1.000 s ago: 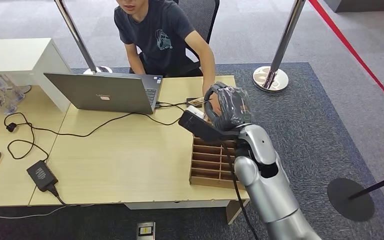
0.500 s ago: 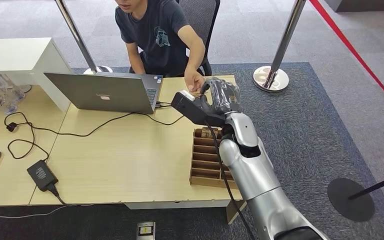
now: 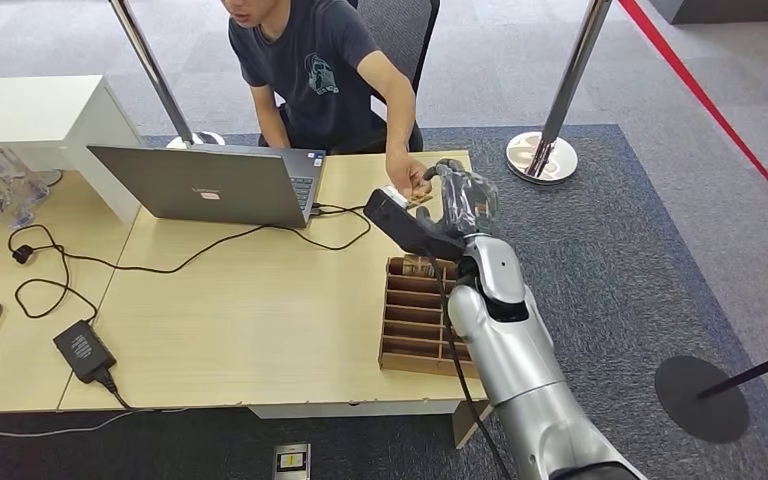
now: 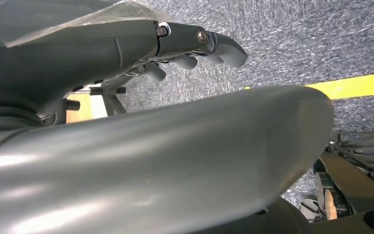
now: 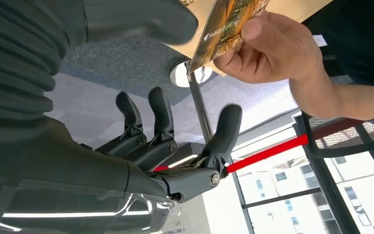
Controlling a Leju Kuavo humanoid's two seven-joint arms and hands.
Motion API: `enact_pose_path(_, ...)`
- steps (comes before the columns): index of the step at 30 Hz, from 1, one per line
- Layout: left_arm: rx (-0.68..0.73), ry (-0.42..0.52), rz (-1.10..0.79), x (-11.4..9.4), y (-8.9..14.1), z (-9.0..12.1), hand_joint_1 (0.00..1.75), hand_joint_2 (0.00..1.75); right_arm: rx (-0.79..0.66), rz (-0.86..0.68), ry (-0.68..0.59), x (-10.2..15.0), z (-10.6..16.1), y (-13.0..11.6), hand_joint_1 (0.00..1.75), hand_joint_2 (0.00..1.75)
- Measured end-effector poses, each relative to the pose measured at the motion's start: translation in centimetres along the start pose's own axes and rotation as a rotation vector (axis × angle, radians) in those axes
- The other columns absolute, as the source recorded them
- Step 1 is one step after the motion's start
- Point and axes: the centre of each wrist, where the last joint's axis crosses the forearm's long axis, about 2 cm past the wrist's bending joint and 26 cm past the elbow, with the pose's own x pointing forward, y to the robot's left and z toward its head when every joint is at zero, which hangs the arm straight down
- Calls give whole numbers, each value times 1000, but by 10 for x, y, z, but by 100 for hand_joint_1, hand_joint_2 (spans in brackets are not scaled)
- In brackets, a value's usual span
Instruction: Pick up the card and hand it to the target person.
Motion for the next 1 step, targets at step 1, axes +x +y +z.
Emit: enact_pose_path(1, 0, 0, -1, 0, 0, 0, 0, 0, -1, -2, 2, 0, 1, 0, 0, 175)
